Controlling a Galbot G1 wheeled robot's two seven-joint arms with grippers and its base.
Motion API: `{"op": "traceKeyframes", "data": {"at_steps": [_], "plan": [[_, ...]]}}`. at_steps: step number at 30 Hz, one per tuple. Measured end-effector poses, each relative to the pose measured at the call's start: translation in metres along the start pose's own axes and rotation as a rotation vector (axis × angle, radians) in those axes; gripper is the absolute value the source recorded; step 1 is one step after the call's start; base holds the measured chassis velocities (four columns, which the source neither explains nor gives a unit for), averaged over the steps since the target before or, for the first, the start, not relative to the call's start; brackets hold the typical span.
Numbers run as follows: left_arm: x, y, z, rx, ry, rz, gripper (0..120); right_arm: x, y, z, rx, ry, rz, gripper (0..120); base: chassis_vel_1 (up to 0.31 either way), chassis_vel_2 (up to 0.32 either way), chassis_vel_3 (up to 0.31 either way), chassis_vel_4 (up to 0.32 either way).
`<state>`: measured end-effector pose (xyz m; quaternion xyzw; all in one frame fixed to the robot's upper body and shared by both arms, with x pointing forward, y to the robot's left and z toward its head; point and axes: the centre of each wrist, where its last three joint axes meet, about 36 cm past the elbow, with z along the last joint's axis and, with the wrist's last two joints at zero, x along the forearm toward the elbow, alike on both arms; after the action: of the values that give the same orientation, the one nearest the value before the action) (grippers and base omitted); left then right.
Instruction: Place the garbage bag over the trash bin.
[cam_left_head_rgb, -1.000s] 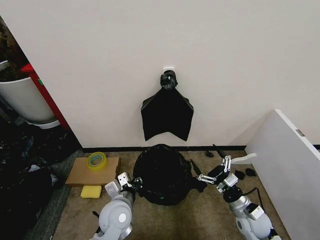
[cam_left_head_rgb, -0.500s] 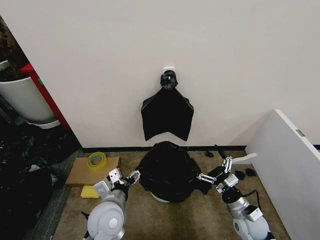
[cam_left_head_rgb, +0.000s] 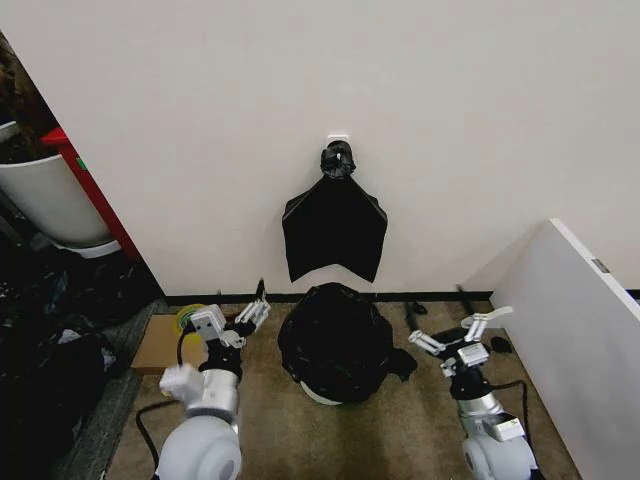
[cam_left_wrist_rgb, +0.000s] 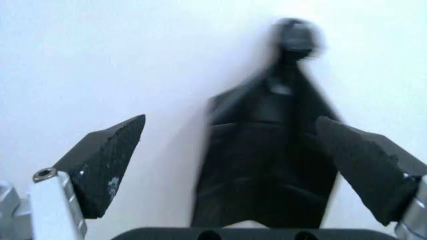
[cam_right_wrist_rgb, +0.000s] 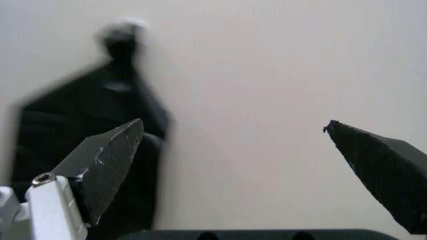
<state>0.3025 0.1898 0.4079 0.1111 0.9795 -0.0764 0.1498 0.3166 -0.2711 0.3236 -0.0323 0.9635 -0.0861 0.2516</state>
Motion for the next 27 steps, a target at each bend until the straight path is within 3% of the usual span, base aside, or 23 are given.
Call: {"op": "traceKeyframes", "data": {"at_steps": [5, 12, 15, 16, 19, 23, 27], "plan": [[-0.003, 0.004, 0.002, -0.002, -0.016, 0.044, 100, -0.006, 0.002, -0.033, -0.008, 0.083, 0.111, 100, 0.0, 0.0, 0.0, 0.0], [-0.013, 0.012, 0.0, -0.035, -0.044, 0.027, 100, -0.008, 0.006, -0.047, 0.006, 0.109, 0.15, 100, 0.0, 0.0, 0.0, 0.0], [-0.019, 0.048, -0.004, -0.052, -0.067, -0.027, 100, -0.011, 0.008, -0.052, -0.002, 0.099, 0.173, 100, 0.0, 0.0, 0.0, 0.0], [-0.019, 0.048, -0.004, -0.052, -0.067, -0.027, 100, -0.011, 0.008, -0.052, -0.002, 0.099, 0.173, 100, 0.0, 0.0, 0.0, 0.0], [-0.016, 0.081, -0.009, -0.064, -0.098, -0.019, 100, -0.016, -0.009, -0.056, 0.015, 0.057, 0.144, 100, 0.0, 0.0, 0.0, 0.0], [-0.014, 0.086, -0.01, -0.053, -0.103, -0.017, 100, -0.02, -0.028, -0.054, 0.059, 0.013, 0.1, 100, 0.0, 0.0, 0.0, 0.0], [-0.013, 0.075, -0.008, 0.002, -0.086, -0.023, 100, -0.02, -0.031, -0.051, 0.022, 0.012, 0.088, 100, 0.0, 0.0, 0.0, 0.0]]}}
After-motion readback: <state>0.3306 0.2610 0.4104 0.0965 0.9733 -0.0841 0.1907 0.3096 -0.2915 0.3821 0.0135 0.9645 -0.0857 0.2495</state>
